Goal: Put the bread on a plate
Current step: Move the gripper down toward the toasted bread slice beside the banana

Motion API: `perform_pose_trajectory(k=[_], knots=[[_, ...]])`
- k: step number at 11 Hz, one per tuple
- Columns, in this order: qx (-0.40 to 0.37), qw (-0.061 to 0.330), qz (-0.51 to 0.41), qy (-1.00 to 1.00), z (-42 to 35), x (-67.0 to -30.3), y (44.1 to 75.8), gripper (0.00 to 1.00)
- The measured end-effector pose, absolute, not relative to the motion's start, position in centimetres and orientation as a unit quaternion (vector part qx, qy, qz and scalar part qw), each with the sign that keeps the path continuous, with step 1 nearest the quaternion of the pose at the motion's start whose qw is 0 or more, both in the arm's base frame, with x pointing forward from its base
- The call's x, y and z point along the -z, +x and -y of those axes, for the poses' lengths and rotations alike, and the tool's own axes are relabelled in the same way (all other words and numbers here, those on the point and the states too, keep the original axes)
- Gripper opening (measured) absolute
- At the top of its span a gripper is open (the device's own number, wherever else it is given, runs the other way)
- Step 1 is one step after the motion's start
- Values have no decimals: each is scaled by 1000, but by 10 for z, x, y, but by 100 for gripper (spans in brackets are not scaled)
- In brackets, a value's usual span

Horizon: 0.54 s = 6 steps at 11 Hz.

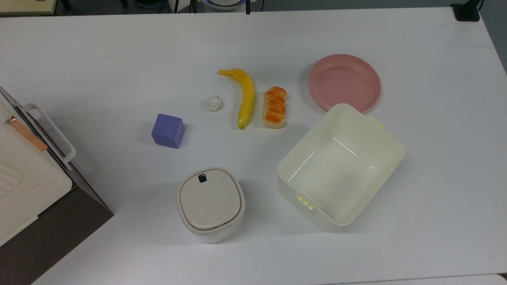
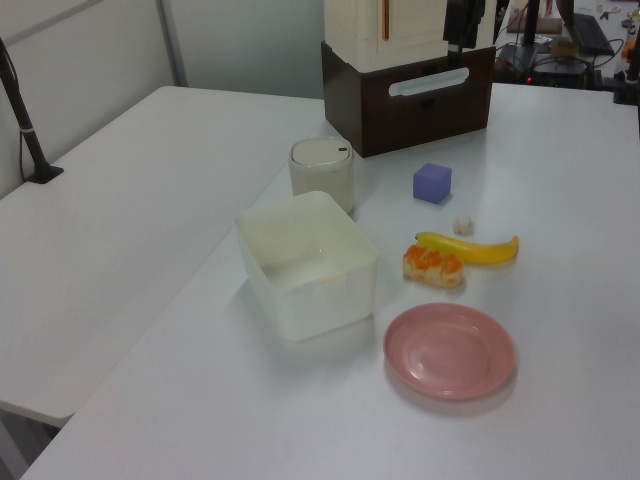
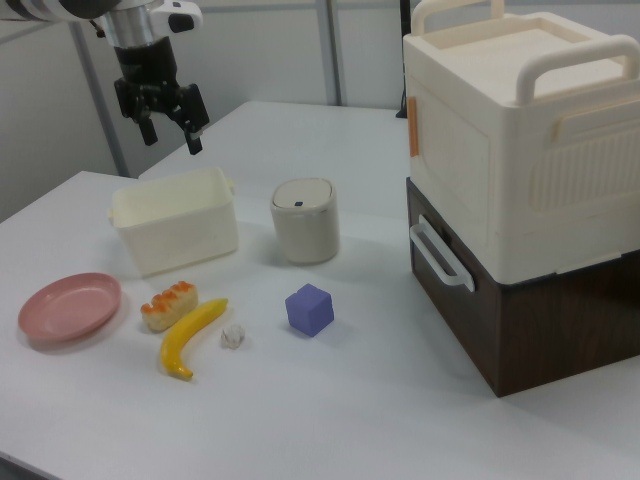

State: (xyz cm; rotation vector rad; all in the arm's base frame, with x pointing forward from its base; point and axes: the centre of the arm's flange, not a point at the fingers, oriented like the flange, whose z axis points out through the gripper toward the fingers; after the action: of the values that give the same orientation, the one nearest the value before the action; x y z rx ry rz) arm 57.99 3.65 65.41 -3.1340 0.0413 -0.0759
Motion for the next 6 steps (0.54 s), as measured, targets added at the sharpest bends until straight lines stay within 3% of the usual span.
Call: perform_pose_trajectory(k=[6], knots=[[36,5,-50,-998,-31,-660,578,100]])
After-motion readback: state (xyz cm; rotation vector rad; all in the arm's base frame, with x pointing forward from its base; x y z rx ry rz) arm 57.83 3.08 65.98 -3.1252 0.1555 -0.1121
